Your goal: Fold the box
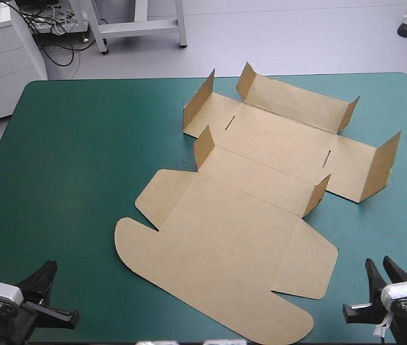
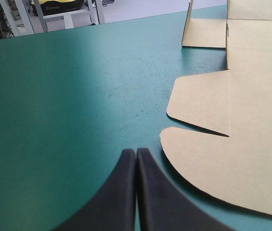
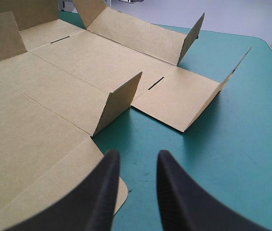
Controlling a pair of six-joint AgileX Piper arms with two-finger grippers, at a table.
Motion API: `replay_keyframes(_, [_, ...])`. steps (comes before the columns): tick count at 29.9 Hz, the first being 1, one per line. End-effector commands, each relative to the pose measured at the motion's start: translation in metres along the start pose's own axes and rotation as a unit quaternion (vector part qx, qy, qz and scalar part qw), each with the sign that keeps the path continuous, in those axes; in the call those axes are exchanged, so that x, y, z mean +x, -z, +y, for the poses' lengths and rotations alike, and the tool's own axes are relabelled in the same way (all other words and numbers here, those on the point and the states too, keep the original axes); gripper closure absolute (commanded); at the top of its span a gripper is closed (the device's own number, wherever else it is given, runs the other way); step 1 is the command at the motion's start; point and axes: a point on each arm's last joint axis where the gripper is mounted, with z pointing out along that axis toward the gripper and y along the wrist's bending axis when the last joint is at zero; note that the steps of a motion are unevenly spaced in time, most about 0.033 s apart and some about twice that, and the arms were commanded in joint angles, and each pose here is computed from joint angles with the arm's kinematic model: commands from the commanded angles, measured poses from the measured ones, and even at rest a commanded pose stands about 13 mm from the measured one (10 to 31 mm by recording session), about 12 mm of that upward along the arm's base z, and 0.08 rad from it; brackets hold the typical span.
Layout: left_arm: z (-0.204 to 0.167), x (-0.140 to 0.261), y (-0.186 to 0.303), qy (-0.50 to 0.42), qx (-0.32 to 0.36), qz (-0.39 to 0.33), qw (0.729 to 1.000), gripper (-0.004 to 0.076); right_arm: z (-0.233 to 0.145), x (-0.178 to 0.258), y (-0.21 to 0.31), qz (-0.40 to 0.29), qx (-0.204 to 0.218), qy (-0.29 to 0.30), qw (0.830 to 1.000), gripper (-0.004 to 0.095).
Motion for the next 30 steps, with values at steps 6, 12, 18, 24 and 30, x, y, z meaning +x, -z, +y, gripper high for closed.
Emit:
replay_keyframes(6, [0.000,-0.012,0.007,0.006,-0.002,-0.055,0.998,0.0756,-0.002,-0.011,0.008,-0.056,0.019,-0.021,0.998,0.0110])
replay_keyframes(12, [0.000,-0.012,0.007,0.006,-0.002,-0.055,0.998,0.0756,-0.006,-0.016,0.001,-0.003,0.025,-0.104,0.994,0.0116])
replay_keyframes(18, [0.000,-0.012,0.007,0.006,-0.002,-0.055,0.998,0.0756,-0.011,-0.043,-0.016,0.047,0.011,-0.154,0.987,0.0116])
replay_keyframes(24, [0.000,-0.012,0.007,0.005,-0.002,-0.055,0.998,0.0756,-0.016,-0.075,-0.041,0.085,0.002,-0.209,0.974,0.0116])
replay_keyframes(30, [0.000,-0.012,0.007,0.005,-0.002,-0.055,0.998,0.0756,-0.023,-0.102,-0.084,0.142,-0.010,-0.268,0.953,0.0116])
